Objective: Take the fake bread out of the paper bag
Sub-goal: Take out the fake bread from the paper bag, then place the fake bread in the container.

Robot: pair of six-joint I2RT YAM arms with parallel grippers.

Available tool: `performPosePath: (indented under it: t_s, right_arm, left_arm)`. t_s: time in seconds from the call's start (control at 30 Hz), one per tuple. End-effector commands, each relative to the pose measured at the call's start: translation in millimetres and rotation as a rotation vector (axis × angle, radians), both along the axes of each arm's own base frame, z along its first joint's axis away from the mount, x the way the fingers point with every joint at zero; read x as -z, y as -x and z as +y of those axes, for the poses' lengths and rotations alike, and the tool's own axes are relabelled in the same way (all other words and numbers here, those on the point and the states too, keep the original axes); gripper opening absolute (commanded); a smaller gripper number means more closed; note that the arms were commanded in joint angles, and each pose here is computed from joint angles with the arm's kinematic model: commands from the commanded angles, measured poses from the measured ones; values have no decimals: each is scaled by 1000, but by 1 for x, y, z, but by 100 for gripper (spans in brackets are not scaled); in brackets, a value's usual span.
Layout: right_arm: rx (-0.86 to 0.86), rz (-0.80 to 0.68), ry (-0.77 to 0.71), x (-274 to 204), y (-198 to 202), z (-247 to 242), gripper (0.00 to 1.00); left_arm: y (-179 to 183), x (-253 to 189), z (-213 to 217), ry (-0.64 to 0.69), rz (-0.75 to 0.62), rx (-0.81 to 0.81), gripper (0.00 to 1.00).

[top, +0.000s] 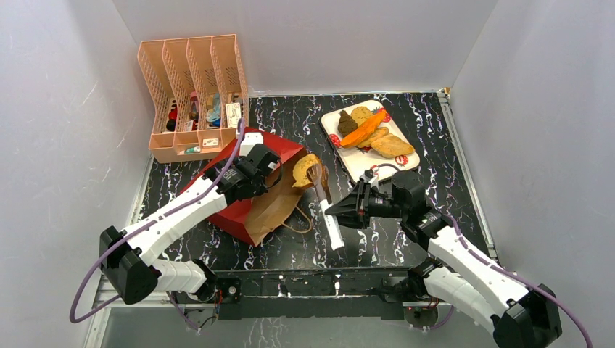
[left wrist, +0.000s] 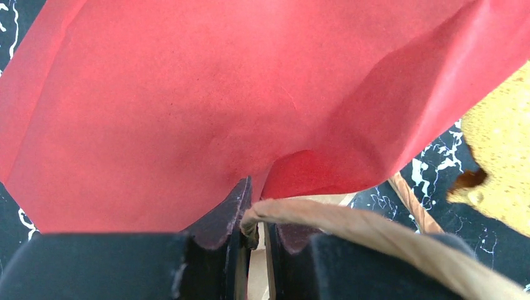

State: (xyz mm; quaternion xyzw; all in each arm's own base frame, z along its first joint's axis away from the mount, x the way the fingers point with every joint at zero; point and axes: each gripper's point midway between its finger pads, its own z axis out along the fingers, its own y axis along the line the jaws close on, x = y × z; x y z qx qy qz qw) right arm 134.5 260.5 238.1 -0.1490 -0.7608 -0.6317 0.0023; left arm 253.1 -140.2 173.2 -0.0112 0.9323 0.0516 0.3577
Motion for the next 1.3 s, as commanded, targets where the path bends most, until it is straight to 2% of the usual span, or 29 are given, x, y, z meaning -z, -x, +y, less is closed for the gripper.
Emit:
performPosePath:
  t_s: [0.0, 0.47, 0.9, 1.27]
  right_arm:
    - [43, -79, -21, -21, -4, -8, 0]
    - [146, -123, 8, -32, -26, -29, 0]
    - [279, -185, 86, -28, -83, -63, 0]
    - [371, -180, 117, -1, -124, -85, 0]
  left_arm:
    - [-2, -9, 11, -1, -7, -40, 11]
    - [5, -7, 22, 14, 10, -47, 12]
    - [16, -11, 28, 46, 8, -52, 12]
    - [18, -16, 27, 52, 8, -38, 12]
